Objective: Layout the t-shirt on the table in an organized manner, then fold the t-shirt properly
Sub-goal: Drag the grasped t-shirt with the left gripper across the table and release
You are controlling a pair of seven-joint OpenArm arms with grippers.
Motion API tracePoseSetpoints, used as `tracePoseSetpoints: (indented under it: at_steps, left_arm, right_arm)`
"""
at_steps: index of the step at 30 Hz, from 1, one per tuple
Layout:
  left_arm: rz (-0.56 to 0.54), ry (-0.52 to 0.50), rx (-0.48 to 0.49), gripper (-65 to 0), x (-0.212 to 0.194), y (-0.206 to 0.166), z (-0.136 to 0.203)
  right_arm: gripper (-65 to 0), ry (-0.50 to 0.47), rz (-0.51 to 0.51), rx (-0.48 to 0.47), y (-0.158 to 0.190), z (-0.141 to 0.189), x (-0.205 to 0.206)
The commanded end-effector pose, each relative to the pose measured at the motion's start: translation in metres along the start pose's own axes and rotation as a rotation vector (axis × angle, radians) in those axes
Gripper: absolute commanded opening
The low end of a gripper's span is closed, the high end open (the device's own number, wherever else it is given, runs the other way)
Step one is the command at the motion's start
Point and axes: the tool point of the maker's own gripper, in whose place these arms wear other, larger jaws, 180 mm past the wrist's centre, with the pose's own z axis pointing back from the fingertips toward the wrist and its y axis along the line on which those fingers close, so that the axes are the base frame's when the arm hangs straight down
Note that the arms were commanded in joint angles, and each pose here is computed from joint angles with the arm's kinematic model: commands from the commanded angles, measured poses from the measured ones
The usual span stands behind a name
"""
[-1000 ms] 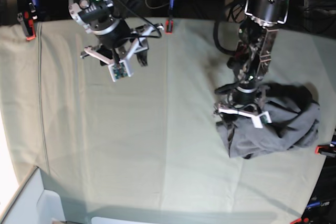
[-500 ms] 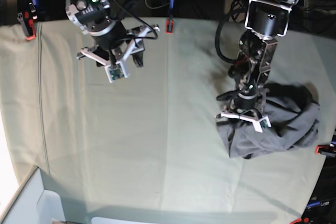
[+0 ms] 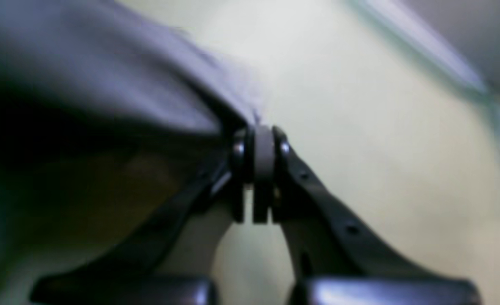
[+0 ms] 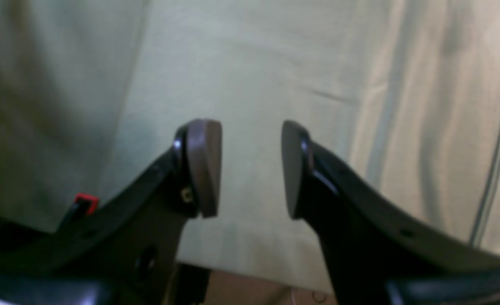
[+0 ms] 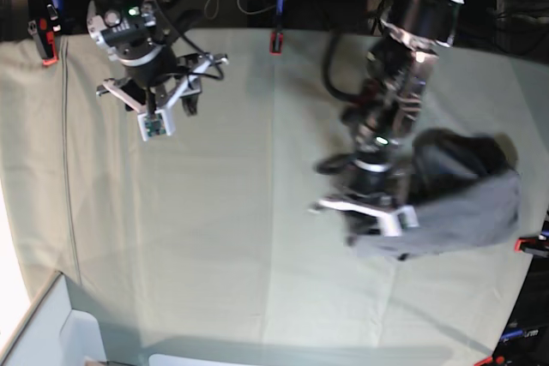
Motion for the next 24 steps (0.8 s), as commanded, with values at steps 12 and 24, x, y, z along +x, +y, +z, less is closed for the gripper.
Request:
tracePoseSetpoints:
  at_steps: [12, 24]
  left_arm:
    - [-0.245, 0.065, -0.476, -64.7, -0.073, -0.17, 0.078]
    - [-0.379, -0.011, -0.727, -64.2, -0.07, -0.244, 0.122]
  right_arm:
    - [-40.6, -0.032, -0.093, -0.313, -0.119, 0.024, -0.002]
    - [-40.6, -0.03, -0.121, -0.398, -0.15, 0.035, -0.006]
